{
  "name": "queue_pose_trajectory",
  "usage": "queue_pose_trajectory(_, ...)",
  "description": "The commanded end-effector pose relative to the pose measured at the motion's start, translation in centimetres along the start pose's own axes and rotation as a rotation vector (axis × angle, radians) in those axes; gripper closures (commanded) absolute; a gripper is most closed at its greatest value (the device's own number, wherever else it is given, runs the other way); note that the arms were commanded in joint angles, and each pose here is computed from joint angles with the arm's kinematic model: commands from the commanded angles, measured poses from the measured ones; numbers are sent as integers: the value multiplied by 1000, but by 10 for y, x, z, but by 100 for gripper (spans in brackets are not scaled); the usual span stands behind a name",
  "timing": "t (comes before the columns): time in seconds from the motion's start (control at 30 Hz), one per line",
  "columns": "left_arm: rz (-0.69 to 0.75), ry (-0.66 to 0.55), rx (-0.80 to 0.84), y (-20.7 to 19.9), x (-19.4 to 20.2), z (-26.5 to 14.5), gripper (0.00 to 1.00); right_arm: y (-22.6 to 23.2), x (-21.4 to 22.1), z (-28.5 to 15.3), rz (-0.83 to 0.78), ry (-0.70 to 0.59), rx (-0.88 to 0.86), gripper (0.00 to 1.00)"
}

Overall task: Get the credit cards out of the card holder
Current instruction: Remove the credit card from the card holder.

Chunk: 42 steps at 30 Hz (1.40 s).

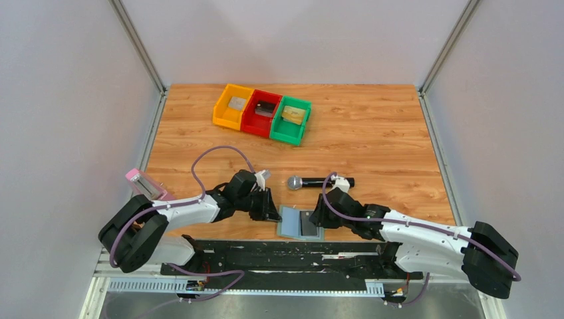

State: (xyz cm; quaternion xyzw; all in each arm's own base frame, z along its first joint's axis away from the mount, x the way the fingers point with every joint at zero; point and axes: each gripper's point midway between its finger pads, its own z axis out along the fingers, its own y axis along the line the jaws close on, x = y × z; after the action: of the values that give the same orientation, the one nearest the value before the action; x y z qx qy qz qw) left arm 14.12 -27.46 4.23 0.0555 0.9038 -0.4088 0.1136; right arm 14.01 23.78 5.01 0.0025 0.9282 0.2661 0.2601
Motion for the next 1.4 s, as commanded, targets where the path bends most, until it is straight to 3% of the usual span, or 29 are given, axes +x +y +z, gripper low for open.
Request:
queue_pose_trajectory(0.0, 52, -38, -13, -11, -11, -9, 74, -6, -15, -10, 18, -55, 64, 68)
queue_pose_trajectory(0.4, 107, -74, -99, -19, -25, -34, 64, 23, -32, -25, -3, -86, -39, 68)
queue_pose_trajectory(0.67, 136, -101, 18, -60, -39, -40, 64, 20, -29, -12, -18, -72, -18, 69)
queue_pose_trajectory(0.97, 155, -38, 124, -82, -27, 0, 64, 6, -20, 0, -10, -50, 10, 69)
queue_pose_trajectory(1.37, 132, -23, 169, -64, -15, 38, 65, -7, -5, 7, 40, -6, -31, 71)
